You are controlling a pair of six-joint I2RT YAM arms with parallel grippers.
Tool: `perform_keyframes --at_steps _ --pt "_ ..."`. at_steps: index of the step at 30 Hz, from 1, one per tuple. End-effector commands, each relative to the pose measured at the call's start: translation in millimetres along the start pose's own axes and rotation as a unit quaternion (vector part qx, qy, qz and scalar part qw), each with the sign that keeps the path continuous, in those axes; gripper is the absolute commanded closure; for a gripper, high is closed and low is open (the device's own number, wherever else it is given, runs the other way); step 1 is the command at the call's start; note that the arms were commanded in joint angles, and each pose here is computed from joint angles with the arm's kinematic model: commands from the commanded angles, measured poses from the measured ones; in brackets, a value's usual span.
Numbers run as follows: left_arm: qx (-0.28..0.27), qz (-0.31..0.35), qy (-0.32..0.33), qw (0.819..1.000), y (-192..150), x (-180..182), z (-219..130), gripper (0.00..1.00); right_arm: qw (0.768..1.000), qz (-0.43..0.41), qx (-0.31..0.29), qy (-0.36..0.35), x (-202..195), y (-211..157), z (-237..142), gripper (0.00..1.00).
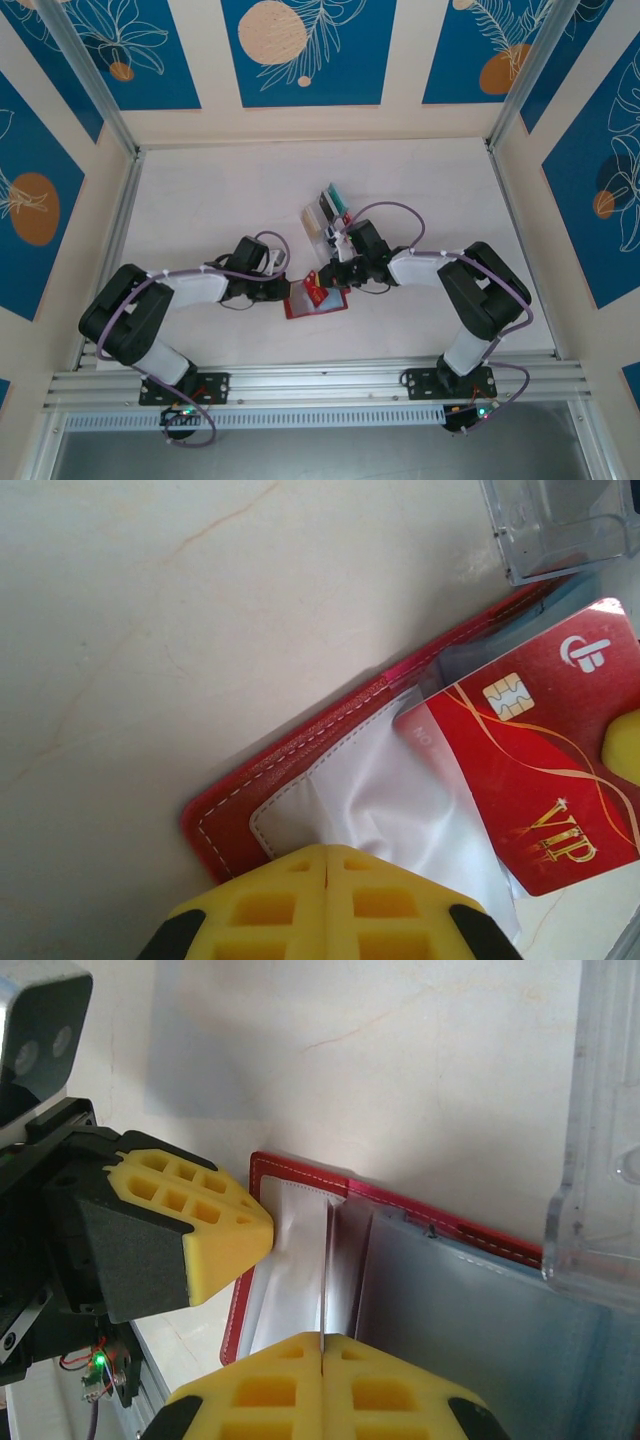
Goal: Put the credit cards into the card holder
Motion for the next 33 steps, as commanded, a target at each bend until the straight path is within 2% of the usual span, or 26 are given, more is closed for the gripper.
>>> perform_keyframes --at_steps 1,17,26,33 --pt "0.066 -0.014 0.065 0.996 -42.7 26.2 1.4 0.97 0.956 0.209 0.128 -0.16 -97.7 -92.6 7.6 1.0" --pt "0.082 0.051 0.046 0.994 -50.2 -4.7 8.1 0.97 0.96 0.21 0.067 -0.172 -96.5 -98.2 -13.2 1.0" --pt "0.079 0.041 0.043 0.995 -55.3 -6.2 14.3 0.97 0.963 0.152 0.028 -0.219 -81.4 -85.8 -32.6 1.0" --pt "0.086 0.051 0.042 0.994 -62.2 -10.8 18.4 0.96 0.965 0.13 0.021 -0.225 -71.3 -91.6 -33.9 1.0"
Point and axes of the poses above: each hand's point on the last joint's axis, 136 mm out from that joint toward the fingers, its own z axis out along the fingers, its own x axis along the line the jaws close on, y = z × x, the point moved 1 cm from there along -z, back along the fingers, and after that the axes turned 13 degrees about z, right-handed, at the moved point
